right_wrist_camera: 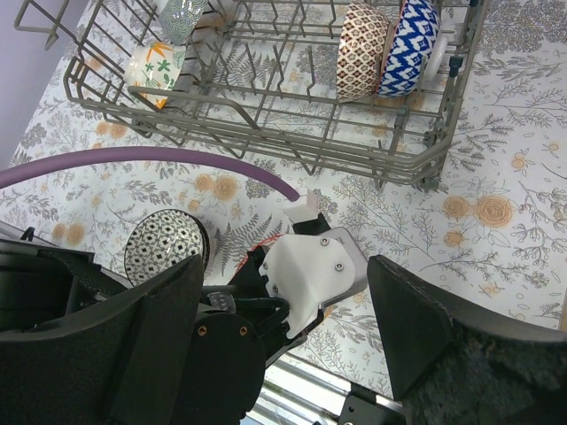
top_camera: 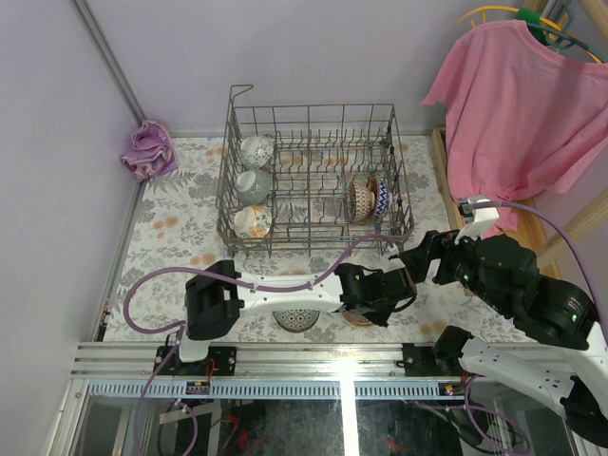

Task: Load the bowls into the dish rack
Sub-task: Pick up the bowl from the center of the board.

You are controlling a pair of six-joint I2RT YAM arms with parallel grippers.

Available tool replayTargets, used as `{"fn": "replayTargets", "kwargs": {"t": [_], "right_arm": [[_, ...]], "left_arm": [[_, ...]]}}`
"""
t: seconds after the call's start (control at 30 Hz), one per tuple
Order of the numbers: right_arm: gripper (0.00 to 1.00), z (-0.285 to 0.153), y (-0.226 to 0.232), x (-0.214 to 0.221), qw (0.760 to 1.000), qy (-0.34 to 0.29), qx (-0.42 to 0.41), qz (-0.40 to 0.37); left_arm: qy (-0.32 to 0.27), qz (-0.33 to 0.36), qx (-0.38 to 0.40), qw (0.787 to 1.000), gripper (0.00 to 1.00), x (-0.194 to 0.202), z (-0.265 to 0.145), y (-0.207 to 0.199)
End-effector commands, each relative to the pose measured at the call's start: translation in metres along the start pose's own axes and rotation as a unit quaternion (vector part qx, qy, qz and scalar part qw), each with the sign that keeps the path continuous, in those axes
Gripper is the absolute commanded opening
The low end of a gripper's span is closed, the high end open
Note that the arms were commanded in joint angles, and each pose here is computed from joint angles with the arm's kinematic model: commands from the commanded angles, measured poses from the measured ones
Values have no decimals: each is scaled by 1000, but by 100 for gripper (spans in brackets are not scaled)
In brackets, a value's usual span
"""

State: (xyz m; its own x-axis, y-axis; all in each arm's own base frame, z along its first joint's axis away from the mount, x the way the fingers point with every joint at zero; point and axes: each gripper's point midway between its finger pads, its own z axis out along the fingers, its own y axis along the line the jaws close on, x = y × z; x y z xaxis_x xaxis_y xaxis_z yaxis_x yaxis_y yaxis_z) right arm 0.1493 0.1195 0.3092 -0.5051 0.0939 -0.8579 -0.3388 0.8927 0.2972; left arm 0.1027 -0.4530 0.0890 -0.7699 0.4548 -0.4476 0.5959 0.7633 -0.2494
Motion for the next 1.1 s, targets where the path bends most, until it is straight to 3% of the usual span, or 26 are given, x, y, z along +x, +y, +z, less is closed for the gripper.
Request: {"fn": "replayTargets", "kwargs": {"t": [0.0, 0.23, 0.4, 0.8, 1.07], "right_arm": [[82, -1, 7, -5, 1000, -9, -16, 6], [82, -1, 7, -5, 1000, -8, -17, 7], [82, -1, 8, -5, 1000, -8, -17, 7], [82, 2, 9, -4, 1000, -6, -18, 4], [82, 2, 9, -5, 1000, -6, -19, 3]], "left_arm": [[-30, -4, 1, 1000, 13, -19, -21, -2], [-42, -6, 0, 999, 0, -25, -30, -1], [-50, -4, -1, 999, 0, -31, -37, -3], [-36, 0, 0, 999, 20, -28, -28, -4], [-32, 2, 4, 999, 21, -26, -26, -6]]}}
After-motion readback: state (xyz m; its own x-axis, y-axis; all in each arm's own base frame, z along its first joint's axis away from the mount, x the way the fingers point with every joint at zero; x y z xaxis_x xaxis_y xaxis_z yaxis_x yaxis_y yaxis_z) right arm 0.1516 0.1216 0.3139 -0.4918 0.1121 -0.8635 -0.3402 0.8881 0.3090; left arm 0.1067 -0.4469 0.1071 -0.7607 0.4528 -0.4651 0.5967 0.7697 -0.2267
